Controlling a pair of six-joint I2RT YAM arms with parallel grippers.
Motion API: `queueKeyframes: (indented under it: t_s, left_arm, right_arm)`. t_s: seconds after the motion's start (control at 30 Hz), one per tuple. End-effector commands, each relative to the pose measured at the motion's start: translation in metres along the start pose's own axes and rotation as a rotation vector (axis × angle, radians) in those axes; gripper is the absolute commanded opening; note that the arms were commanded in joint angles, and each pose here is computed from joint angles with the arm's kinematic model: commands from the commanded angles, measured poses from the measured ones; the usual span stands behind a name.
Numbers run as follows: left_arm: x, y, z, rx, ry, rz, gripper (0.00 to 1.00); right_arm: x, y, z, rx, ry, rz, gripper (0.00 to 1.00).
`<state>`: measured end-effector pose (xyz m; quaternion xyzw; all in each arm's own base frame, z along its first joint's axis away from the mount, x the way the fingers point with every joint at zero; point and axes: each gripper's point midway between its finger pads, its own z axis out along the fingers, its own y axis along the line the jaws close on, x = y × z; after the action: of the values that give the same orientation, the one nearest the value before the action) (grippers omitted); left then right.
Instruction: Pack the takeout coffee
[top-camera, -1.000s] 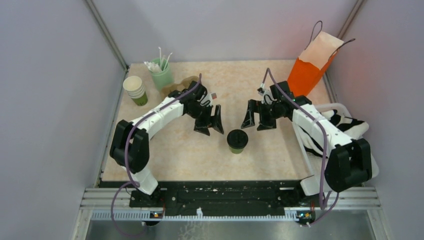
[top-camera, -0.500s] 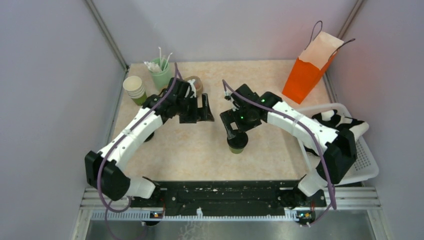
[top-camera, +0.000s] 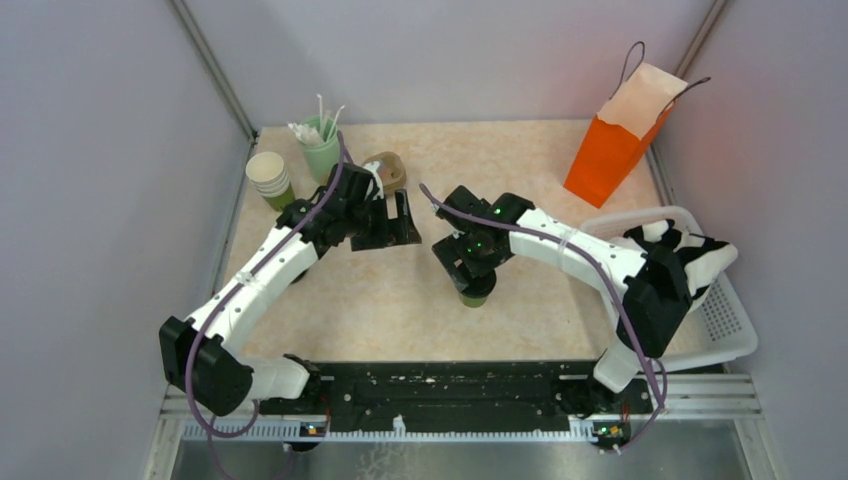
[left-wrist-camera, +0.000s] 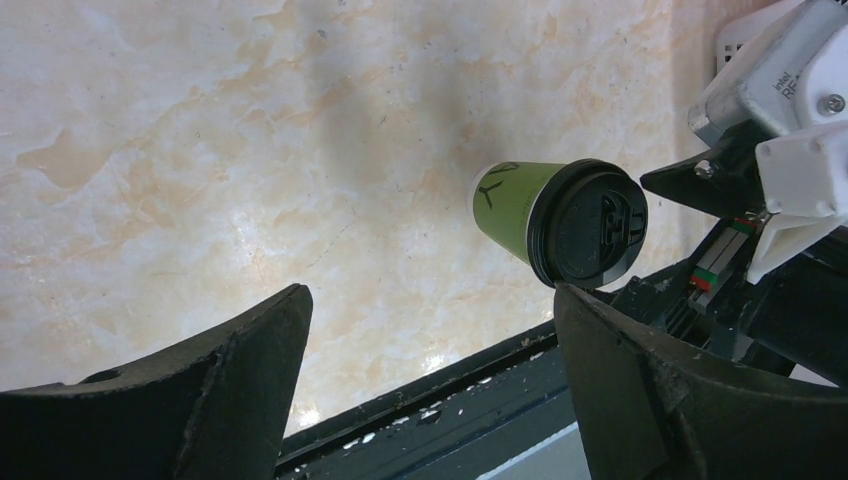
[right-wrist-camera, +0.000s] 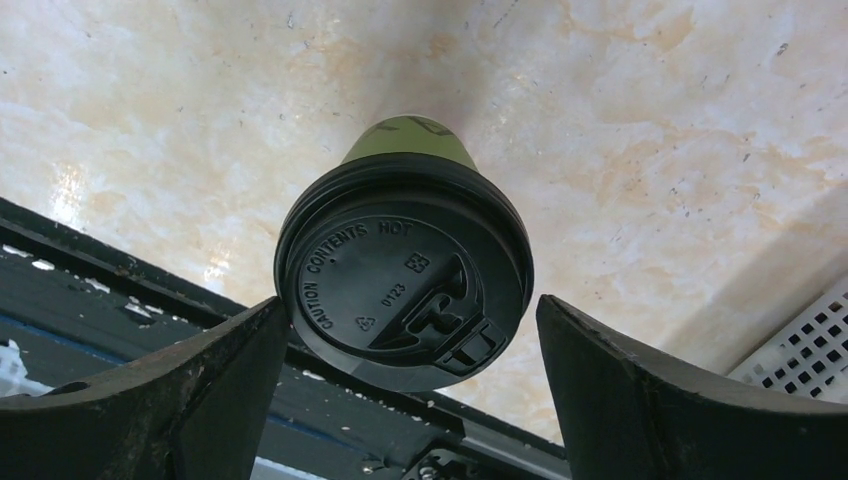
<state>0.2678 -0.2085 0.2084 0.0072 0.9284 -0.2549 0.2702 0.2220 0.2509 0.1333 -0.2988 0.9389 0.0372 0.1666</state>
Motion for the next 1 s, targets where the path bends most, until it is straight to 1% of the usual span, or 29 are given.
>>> queueKeyframes:
  t_s: [0.0, 0.23, 0.5, 0.67, 0.83, 0.97]
  left_arm:
    - [-0.010, -0.005, -0.004, 0.019, -0.053, -0.001, 0.97]
    - [-0.010, -0.006, -0.004, 0.022, -0.048, 0.004, 0.97]
    - [-0.008, -0.005, -0.001, 0.024, -0.031, 0.010, 0.97]
    - [-0.008, -0.005, 0.002, 0.027, -0.020, 0.022, 0.97]
    - [-0.011, -0.004, 0.004, 0.031, -0.015, 0.032, 0.97]
    - [-0.015, -0.005, 0.006, 0.037, -0.012, 0.045, 0.97]
  right_arm:
    - [-0.006, -0.002, 0.003, 0.030, -0.022, -0.010, 0.91]
    - [0.002, -0.004, 0.016, 0.037, -0.014, 0.038, 0.83]
    - [0.026, -0.035, 0.033, 0.100, 0.025, 0.113, 0.75]
    - [0.037, -0.069, 0.034, 0.227, 0.043, 0.180, 0.75]
    - [0.039, -0.103, 0.028, 0.320, 0.041, 0.244, 0.75]
    - [0.054, -0.138, 0.033, 0.352, 0.068, 0.356, 0.75]
